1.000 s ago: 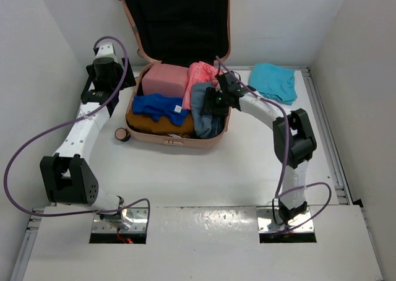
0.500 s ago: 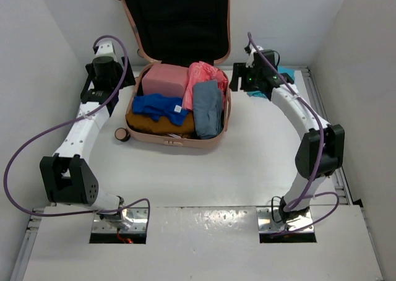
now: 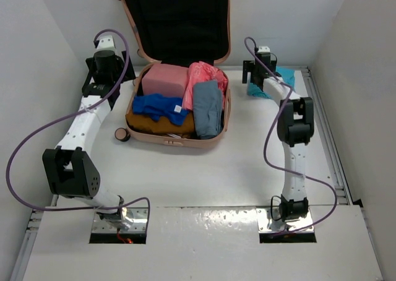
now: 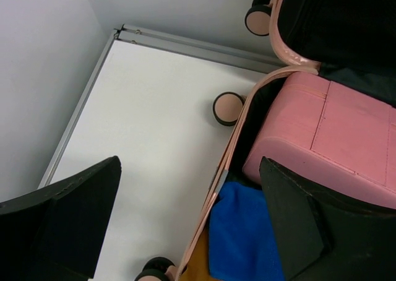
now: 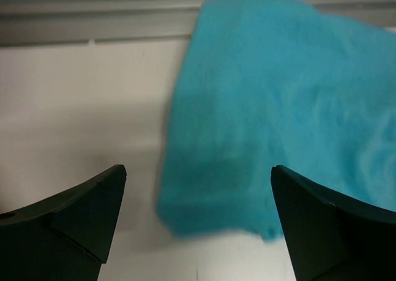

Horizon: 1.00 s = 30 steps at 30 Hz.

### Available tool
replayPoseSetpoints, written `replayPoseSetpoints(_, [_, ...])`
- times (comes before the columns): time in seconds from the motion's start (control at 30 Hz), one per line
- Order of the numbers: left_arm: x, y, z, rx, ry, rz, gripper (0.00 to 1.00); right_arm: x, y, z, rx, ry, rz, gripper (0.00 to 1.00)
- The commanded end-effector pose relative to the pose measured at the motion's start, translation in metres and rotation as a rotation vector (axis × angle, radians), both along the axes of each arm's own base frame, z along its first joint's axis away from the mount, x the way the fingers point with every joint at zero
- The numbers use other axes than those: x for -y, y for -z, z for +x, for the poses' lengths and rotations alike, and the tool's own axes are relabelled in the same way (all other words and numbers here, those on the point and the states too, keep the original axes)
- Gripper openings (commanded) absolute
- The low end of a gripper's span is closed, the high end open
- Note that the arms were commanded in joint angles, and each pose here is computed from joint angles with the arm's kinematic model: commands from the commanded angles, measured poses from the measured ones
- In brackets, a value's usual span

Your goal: Pack the luggage

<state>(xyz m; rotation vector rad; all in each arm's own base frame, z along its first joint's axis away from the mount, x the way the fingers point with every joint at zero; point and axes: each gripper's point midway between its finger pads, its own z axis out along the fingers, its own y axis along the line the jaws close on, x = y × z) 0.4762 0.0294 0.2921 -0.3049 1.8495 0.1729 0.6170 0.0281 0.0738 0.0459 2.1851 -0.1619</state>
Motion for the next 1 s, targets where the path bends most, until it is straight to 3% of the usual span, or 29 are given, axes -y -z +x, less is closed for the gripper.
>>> replayPoseSetpoints(0.0, [-0.004,-0.023,-0.002,0.042,-0.025,0.036,1.0,0.003,-0.06,0.056,0.23,0.064,-0.01,1.0])
replayPoseSetpoints(0.23, [-0.01,-0.017,-0.005,0.013,-0.043,0.078,1.0,0.038,-0.002,0.068,0.189,0.181,-0.007,1.0])
replayPoseSetpoints(0.43, [-0.01,-0.013,-0.003,0.004,-0.043,0.078,1.0,0.089,0.044,0.035,0.01,0.347,-0.003,1.0])
replayPoseSetpoints(0.67, [-0.007,-0.009,0.005,-0.005,-0.025,0.074,1.0,0.077,0.074,0.018,-0.121,0.215,-0.027,0.98])
replayPoseSetpoints(0.77, [-0.003,-0.01,0.007,-0.006,-0.013,0.082,1.0,0.065,0.081,0.014,-0.187,0.133,-0.011,0.79])
replayPoseSetpoints(0.83, [0.001,-0.008,0.006,-0.018,0.0,0.094,1.0,0.062,0.079,0.017,-0.208,0.113,0.002,0.62])
replayPoseSetpoints(0.87, [-0.001,-0.008,0.006,-0.021,-0.007,0.105,1.0,0.056,0.093,-0.001,-0.304,0.07,0.006,0.53])
replayPoseSetpoints(0.9, [-0.001,-0.008,0.006,-0.021,-0.008,0.105,1.0,0.054,0.104,-0.016,-0.36,0.056,0.008,0.3])
replayPoseSetpoints(0.93, [-0.001,-0.008,0.006,-0.021,-0.008,0.105,1.0,0.05,0.111,-0.027,-0.398,0.036,0.024,0.16])
replayPoseSetpoints(0.97, [-0.001,-0.012,0.004,-0.012,-0.008,0.105,1.0,0.041,0.088,-0.029,-0.379,0.006,0.06,0.05])
